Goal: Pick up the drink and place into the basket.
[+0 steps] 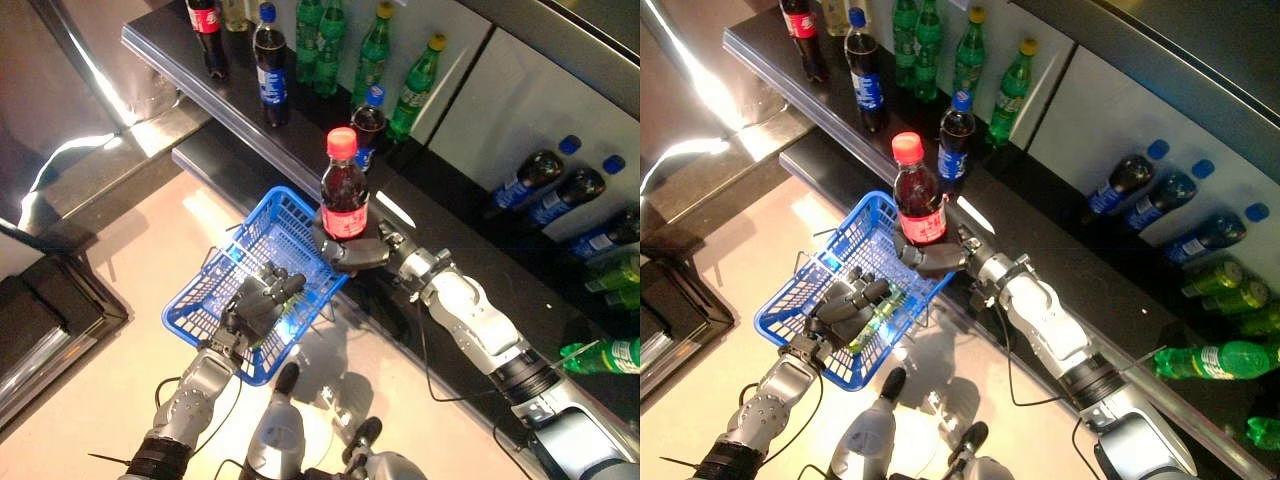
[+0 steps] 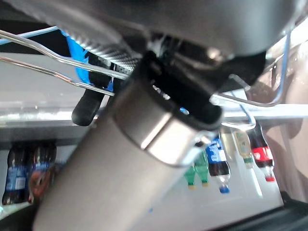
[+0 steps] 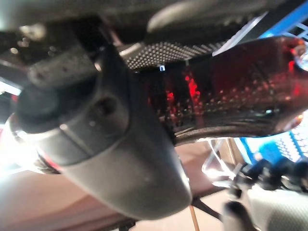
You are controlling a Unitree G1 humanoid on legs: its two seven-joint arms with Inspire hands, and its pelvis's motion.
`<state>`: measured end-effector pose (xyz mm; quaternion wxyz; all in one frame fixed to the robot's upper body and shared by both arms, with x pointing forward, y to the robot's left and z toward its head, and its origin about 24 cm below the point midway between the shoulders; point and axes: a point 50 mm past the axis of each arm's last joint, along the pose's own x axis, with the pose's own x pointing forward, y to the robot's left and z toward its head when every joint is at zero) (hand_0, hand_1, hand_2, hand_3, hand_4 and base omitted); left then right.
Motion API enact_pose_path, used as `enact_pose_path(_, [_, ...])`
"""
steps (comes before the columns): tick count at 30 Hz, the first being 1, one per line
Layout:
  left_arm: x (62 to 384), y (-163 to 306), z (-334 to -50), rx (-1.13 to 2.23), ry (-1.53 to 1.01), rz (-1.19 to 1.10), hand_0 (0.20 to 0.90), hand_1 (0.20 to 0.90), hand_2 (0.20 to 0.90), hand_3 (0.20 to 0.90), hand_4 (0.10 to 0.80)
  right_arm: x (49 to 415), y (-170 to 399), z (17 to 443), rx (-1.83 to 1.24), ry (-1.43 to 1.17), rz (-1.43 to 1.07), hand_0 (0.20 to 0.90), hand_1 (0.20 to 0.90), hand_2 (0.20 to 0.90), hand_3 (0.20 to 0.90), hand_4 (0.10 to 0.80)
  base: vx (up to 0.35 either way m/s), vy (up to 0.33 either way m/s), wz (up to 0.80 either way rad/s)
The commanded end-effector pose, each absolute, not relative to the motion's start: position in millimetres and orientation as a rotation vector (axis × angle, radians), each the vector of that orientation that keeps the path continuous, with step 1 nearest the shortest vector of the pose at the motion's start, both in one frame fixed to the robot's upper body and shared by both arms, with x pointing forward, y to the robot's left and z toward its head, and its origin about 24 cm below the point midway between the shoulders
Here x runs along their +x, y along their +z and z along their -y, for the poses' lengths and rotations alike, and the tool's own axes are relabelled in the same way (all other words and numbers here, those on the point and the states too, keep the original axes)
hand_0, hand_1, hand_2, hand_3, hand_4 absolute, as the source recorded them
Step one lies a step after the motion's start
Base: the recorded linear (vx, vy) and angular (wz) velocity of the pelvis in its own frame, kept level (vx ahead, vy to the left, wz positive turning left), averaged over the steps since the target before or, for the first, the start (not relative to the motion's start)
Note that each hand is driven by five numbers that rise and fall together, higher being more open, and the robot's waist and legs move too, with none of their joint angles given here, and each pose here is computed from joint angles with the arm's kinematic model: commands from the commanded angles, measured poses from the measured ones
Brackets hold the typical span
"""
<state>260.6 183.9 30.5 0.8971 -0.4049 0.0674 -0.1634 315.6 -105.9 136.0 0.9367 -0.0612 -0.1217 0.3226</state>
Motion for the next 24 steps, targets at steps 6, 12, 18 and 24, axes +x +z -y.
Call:
enact_pose_path(6, [254.8, 118.3, -131.4, -0.921, -0.828, 0.193, 0.300, 0.300, 0.300, 0.200, 0.100, 291.5, 167.1, 65.9, -0.022, 0.819, 0.512, 0.300, 0.300, 0.300, 0.200, 0.100, 0.002, -0.003, 0.01])
enact_pose_path(12, [247.0, 128.0, -120.8, -0.922, -0.934, 0.191, 0.300, 0.300, 0.300, 0.200, 0.100, 290.7, 164.6, 60.6, -0.038, 0.826, 0.510, 0.300, 0.300, 0.300, 0.200, 0.100, 0.013, -0.013, 0.09])
enact_pose_path(18, [240.9, 132.3, -115.9, -0.925, -1.001, 0.187, 0.300, 0.300, 0.300, 0.200, 0.100, 289.3, 161.9, 56.9, -0.054, 0.829, 0.516, 0.300, 0.300, 0.300, 0.200, 0.100, 0.013, -0.008, 0.07])
enact_pose_path(24, [233.8, 139.4, -109.4, -0.940, -1.085, 0.184, 0.300, 0.300, 0.300, 0.200, 0.100, 292.4, 158.1, 55.6, -0.157, 0.796, 0.535, 0.300, 0.300, 0.300, 0.200, 0.100, 0.000, 0.000, 0.00])
